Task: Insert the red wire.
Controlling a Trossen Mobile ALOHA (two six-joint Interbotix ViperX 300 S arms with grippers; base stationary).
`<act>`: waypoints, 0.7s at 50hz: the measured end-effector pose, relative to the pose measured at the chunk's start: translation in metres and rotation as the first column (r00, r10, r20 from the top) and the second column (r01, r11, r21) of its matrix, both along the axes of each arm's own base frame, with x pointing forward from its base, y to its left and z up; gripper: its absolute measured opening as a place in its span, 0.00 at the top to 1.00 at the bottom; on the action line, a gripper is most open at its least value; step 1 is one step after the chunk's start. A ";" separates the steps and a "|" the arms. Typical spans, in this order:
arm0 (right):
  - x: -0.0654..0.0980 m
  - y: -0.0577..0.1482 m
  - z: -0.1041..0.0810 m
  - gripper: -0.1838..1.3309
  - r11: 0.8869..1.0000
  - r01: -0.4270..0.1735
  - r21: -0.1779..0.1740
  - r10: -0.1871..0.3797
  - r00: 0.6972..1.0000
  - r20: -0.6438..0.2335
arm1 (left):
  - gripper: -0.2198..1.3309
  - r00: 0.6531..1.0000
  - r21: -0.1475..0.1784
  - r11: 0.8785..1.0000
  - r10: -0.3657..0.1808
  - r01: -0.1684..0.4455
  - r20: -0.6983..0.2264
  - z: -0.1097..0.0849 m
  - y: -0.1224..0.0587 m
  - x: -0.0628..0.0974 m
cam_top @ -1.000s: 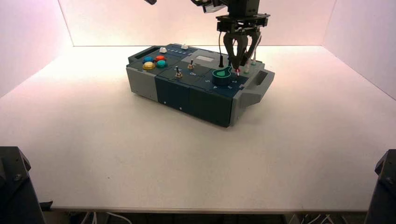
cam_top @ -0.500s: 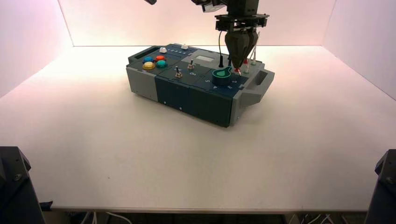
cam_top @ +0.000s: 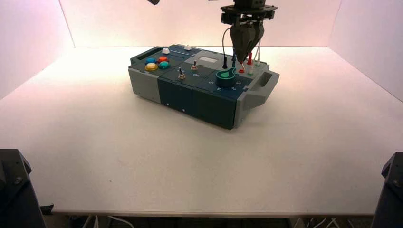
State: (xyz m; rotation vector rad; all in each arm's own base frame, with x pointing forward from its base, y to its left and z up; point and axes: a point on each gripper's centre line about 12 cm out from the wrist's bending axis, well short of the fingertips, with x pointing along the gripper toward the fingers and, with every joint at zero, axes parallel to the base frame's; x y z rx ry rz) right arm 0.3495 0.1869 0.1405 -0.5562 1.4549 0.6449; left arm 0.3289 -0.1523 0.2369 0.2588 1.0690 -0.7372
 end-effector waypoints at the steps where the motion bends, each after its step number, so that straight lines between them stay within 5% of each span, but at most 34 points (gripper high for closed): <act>1: -0.001 0.000 0.001 0.87 1.000 0.000 0.001 0.000 1.000 0.001 | 0.97 1.000 0.000 1.000 -0.002 0.002 0.000 0.000 -0.001 0.000; 20: -0.016 -0.008 0.002 0.87 0.997 0.040 0.064 -0.047 0.994 0.099 | 0.96 1.000 0.001 1.000 0.000 0.000 -0.001 -0.001 0.000 0.000; 35: -0.023 -0.012 -0.008 0.87 0.983 0.101 0.156 -0.135 0.965 0.227 | 0.97 1.000 0.000 1.000 0.000 0.000 0.000 0.000 0.000 0.000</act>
